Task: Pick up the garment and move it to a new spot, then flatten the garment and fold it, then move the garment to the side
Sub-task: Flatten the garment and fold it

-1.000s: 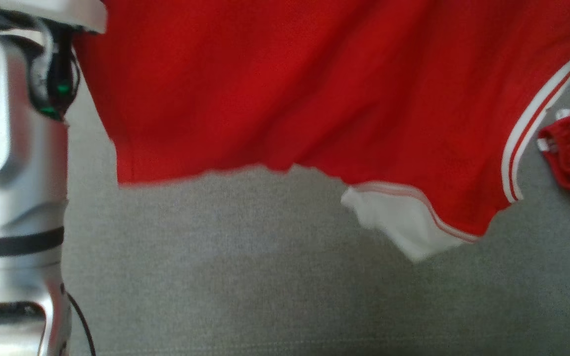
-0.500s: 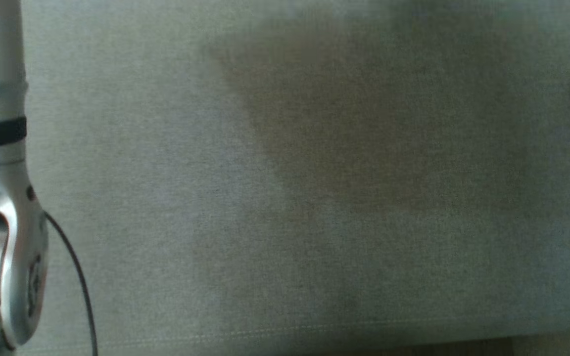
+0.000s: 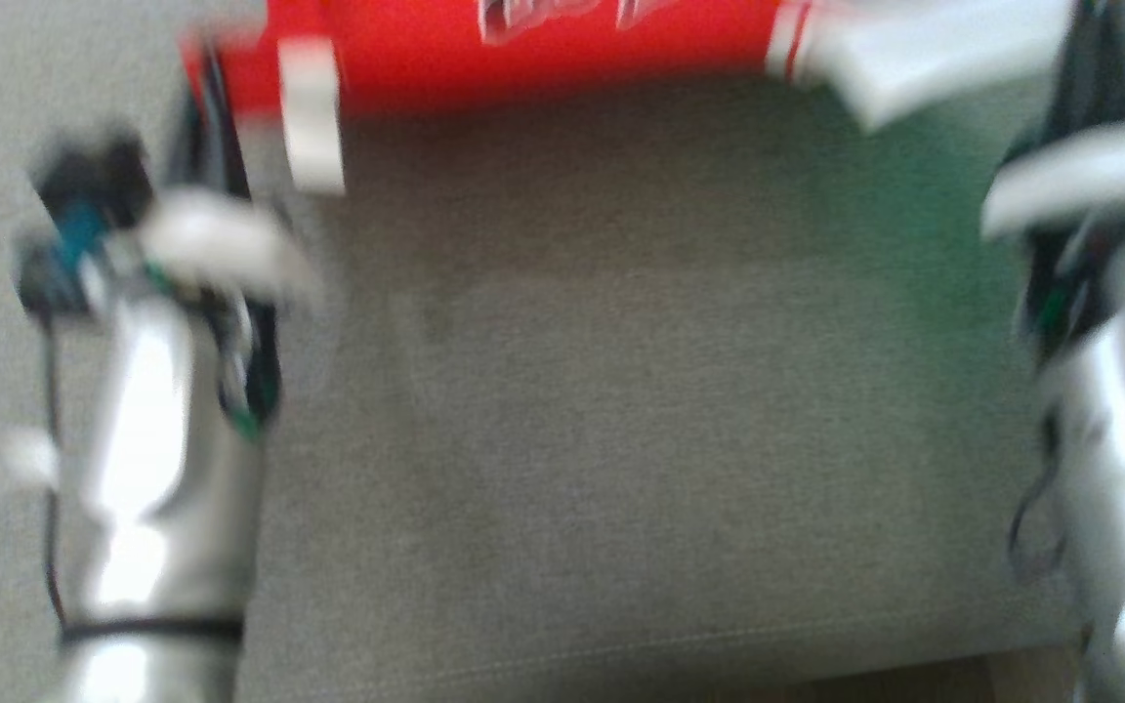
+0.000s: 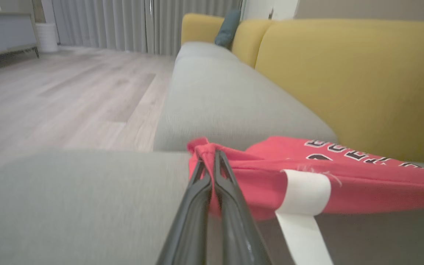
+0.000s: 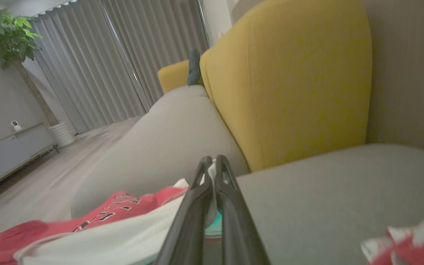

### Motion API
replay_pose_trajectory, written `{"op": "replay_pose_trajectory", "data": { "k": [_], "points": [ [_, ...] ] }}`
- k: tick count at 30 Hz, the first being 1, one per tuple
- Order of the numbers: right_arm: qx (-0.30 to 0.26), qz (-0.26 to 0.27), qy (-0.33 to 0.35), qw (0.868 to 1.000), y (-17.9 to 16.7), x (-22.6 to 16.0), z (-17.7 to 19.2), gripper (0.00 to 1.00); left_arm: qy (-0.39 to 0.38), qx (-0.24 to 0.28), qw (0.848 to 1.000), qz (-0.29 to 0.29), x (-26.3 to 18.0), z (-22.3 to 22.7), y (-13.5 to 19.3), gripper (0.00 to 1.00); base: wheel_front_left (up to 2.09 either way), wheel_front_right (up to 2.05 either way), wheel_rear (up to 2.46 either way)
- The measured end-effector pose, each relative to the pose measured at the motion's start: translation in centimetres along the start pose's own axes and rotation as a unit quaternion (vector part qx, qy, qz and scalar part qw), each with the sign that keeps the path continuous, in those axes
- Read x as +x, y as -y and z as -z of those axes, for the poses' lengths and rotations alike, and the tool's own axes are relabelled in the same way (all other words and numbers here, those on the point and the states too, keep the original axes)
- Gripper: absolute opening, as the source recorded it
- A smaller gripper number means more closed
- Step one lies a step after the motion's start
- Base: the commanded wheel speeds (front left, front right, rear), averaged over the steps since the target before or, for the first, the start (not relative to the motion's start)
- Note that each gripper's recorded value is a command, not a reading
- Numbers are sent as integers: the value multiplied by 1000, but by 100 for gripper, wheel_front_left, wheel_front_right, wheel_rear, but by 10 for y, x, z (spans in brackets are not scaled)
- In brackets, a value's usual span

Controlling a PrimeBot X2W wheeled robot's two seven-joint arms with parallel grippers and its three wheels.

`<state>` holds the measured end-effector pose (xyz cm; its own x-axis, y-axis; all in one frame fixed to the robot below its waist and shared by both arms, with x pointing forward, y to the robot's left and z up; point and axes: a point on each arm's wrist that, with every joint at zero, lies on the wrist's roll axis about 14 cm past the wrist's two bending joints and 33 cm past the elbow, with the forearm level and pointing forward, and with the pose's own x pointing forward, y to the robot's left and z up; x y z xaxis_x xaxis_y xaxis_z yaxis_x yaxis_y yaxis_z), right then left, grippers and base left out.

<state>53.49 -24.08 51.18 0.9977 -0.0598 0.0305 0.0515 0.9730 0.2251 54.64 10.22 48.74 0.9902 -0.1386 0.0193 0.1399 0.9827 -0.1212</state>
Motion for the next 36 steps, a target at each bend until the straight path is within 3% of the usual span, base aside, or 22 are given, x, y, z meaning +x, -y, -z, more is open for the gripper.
{"op": "replay_pose_trajectory", "data": {
  "k": [6, 11, 25, 29, 36],
  "points": [
    [39, 21, -77, 996, 11, -76, 62, 0, -74, -31, 996, -24, -59, 55, -2, 0, 0, 0, 0],
    [66, 50, -93, 992, 22, -120, 75, 0, -97, -60, 992, -55, -93, 68, -8, 0, 0, 0, 0],
    [100, 77, -141, 982, 22, -203, 102, 0, -119, -62, 988, -81, -173, 72, -16, 0, 0, 0, 0],
    [106, 72, -140, 982, 17, -212, 100, 0, -130, -64, 986, -86, -192, 78, -17, 0, 0, 0, 0],
    [108, 49, -95, 988, 7, -184, 67, 0, -104, -67, 989, -78, -179, 63, -13, 0, 0, 0, 0]
  ]
}}
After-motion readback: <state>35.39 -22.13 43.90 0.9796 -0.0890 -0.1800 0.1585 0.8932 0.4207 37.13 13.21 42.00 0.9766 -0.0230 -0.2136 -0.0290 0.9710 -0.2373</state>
